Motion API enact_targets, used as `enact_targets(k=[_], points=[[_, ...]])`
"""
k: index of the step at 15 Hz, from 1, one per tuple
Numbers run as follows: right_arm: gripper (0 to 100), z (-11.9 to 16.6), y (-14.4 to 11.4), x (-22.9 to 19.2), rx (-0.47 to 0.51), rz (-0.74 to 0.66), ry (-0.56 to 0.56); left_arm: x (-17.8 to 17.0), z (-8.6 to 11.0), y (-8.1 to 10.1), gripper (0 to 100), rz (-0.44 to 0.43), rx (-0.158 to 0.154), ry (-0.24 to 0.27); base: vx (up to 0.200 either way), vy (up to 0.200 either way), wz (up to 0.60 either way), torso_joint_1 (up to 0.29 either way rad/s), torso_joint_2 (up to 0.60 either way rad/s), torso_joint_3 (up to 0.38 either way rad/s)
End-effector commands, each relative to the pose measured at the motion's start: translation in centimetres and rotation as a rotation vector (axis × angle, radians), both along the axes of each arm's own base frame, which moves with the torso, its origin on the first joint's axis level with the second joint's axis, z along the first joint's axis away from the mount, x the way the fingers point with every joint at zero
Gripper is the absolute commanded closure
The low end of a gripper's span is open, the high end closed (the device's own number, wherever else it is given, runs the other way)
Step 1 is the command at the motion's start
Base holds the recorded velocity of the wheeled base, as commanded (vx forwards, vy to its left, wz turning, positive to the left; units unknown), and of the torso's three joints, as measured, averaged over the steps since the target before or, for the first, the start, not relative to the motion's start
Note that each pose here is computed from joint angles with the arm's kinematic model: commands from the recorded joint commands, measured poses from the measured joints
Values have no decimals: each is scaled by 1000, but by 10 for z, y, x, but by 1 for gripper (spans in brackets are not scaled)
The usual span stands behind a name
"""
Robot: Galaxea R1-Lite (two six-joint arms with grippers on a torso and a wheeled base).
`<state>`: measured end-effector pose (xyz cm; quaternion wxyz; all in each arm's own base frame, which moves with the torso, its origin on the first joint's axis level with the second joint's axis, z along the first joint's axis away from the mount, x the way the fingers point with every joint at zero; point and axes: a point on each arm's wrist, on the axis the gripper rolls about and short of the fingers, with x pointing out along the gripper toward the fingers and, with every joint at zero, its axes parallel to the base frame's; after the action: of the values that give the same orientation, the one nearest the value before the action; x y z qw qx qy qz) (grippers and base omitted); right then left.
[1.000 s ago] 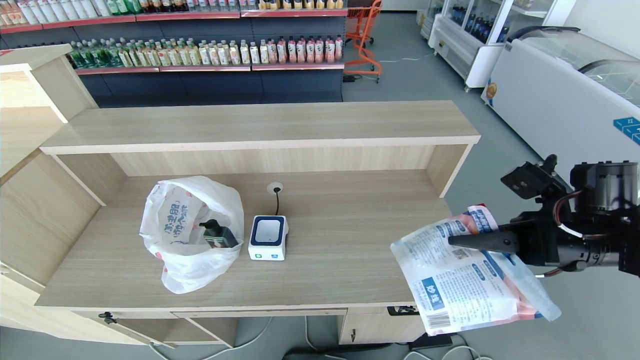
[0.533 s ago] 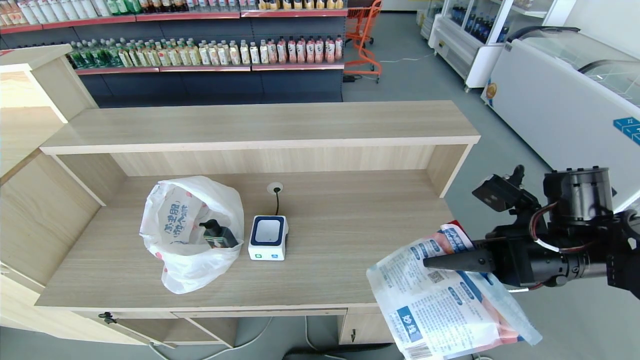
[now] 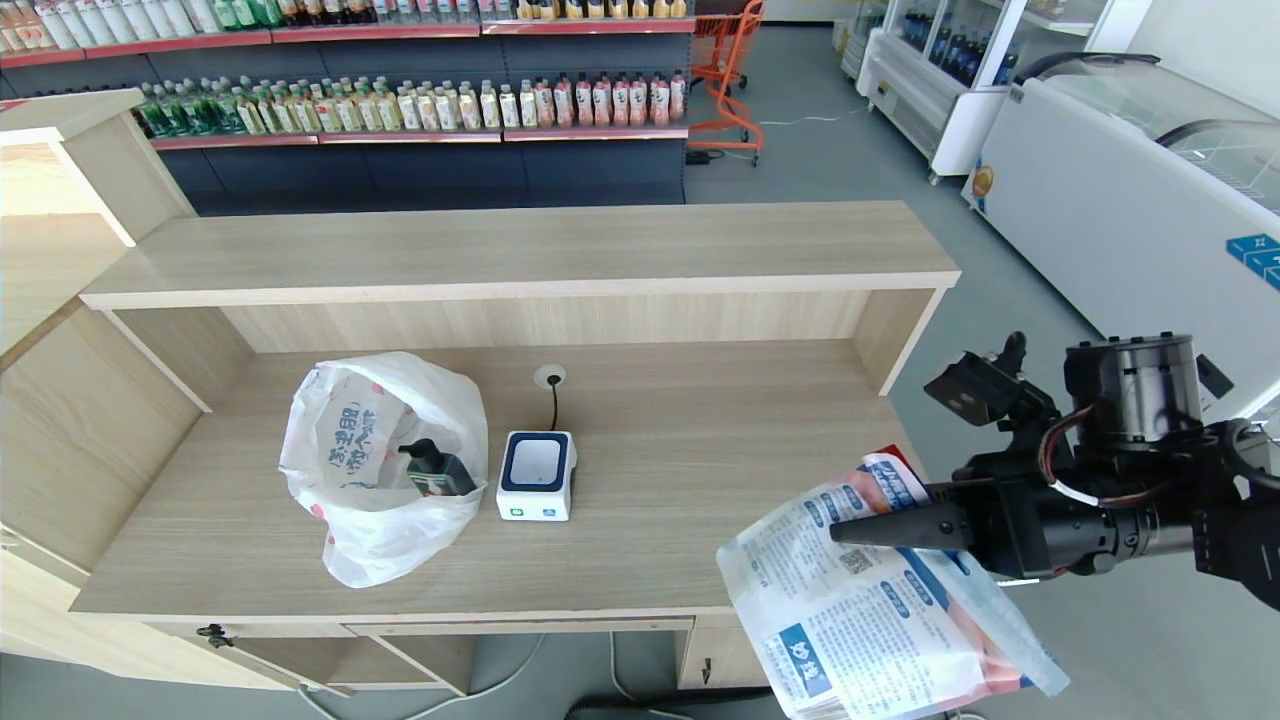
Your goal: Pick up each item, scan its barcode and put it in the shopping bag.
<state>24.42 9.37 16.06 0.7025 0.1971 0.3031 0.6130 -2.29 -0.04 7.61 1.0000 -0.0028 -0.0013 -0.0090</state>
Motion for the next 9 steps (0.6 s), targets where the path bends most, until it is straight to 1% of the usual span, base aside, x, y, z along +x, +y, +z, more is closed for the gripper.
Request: enact_targets(k=[1, 9], points=[[100, -3, 1, 2, -3, 3, 8, 0, 0, 0, 0, 0, -1, -1, 0, 0, 0, 0, 0, 0], [100, 1, 4, 6, 1, 7, -7, 0, 0, 0, 0, 0, -1, -1, 0, 0, 0, 0, 0, 0]])
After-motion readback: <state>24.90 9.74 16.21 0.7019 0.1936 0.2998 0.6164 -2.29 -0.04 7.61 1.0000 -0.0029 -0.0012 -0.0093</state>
